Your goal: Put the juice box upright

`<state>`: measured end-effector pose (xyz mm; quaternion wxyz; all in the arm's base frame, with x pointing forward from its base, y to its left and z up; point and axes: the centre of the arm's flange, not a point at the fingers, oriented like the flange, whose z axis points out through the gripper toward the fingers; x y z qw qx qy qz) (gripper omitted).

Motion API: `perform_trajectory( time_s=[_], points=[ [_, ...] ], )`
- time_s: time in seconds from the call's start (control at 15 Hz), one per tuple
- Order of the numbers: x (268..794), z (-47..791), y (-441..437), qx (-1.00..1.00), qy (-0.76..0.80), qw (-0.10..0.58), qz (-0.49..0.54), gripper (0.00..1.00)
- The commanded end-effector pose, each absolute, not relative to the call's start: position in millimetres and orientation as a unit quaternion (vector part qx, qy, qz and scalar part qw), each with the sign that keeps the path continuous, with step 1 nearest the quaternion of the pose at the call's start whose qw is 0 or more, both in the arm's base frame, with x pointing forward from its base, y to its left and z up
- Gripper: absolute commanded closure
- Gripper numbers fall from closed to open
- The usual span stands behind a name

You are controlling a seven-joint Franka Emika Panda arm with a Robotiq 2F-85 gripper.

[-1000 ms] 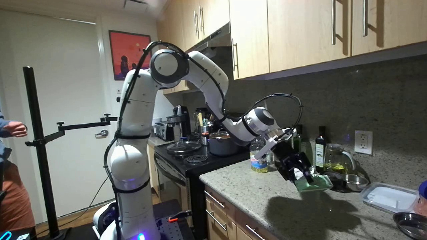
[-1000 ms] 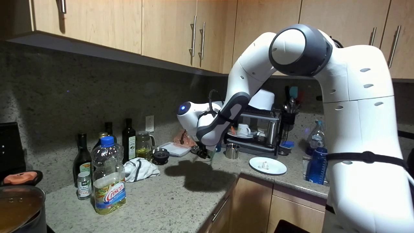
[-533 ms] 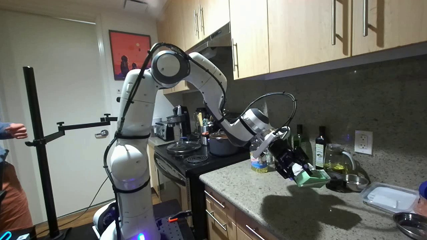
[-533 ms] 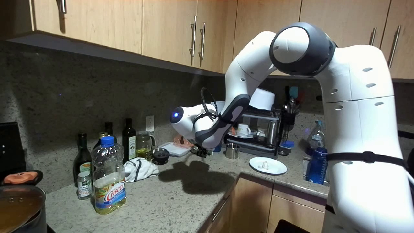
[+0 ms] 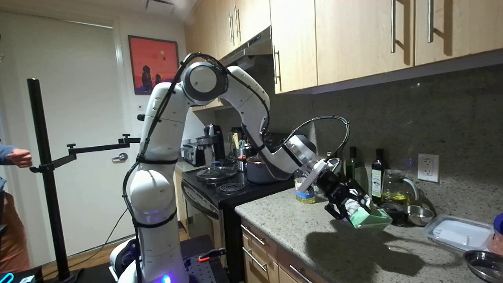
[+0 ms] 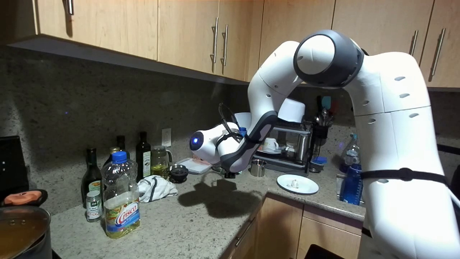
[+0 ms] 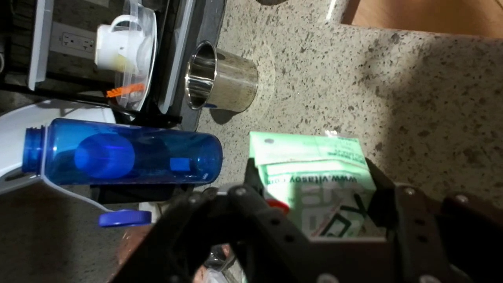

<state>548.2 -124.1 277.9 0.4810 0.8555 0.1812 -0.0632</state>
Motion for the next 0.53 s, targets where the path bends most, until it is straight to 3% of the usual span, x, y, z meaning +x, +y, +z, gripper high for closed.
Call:
perform_trajectory(
  time_s=[0.0,0.47],
  points=[
    [548.9,270.3,-127.1,0.837,0.212,0.497,-0.086,0.49],
    [551.5,265.3,-127.8,0.781,0.291,0.542,-0.108,0.50]
  ],
)
